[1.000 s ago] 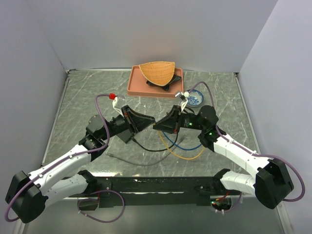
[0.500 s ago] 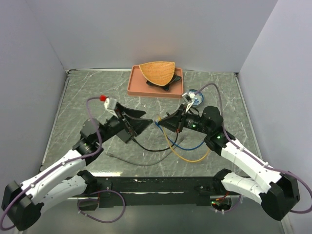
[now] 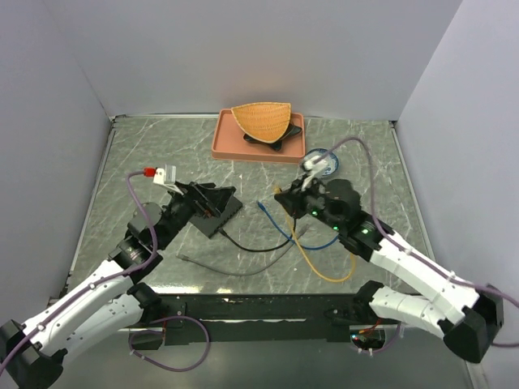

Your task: Insert the plug into the switch port

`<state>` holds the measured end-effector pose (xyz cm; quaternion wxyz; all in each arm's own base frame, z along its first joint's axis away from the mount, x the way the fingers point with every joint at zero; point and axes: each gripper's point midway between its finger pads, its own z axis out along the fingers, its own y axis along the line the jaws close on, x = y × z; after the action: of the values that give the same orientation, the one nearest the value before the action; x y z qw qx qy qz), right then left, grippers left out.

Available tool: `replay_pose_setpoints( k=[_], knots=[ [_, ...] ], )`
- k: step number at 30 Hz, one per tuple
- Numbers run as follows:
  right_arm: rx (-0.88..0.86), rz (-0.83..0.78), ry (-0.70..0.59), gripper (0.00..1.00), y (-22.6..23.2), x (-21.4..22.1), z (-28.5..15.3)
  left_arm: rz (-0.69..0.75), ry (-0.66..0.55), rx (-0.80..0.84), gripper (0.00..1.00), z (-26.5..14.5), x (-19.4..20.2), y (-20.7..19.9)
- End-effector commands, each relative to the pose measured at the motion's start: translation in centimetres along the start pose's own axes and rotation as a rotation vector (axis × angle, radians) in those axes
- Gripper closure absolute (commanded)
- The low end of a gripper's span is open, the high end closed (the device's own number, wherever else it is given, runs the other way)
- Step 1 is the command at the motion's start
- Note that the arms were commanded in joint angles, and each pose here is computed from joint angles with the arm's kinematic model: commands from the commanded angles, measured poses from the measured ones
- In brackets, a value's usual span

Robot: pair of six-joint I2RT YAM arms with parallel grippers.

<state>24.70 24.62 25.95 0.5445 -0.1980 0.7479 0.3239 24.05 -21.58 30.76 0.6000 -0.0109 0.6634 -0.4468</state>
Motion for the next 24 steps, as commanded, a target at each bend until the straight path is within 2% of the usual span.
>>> replay_pose_setpoints(
  k=[1,5,9,12,18,24],
  knots=[
    [0.147,-0.170,0.099,1.00,-0.2,1.8,2.1,0.019,-0.024,-0.162,0.01,0.5,-1.0,2.4],
    [0.185,-0.292,0.243,1.00,0.7,5.2,4.0,0.032,0.015,-0.293,0.01,0.8,-0.3,4.7],
    [0.194,-0.343,0.332,1.00,1.1,8.4,5.4,0.064,0.040,-0.367,0.04,1.2,0.3,6.2],
    [0.151,-0.329,0.358,1.00,1.8,10.1,5.7,0.080,0.073,-0.425,0.04,1.0,0.9,7.7],
    [0.010,-0.329,0.345,1.00,3.9,10.6,5.9,0.054,0.091,-0.419,0.04,0.8,0.9,9.5],
    [-0.005,-0.342,0.347,1.00,4.0,10.9,6.2,0.042,0.122,-0.420,0.04,0.2,1.0,11.8]
  ],
)
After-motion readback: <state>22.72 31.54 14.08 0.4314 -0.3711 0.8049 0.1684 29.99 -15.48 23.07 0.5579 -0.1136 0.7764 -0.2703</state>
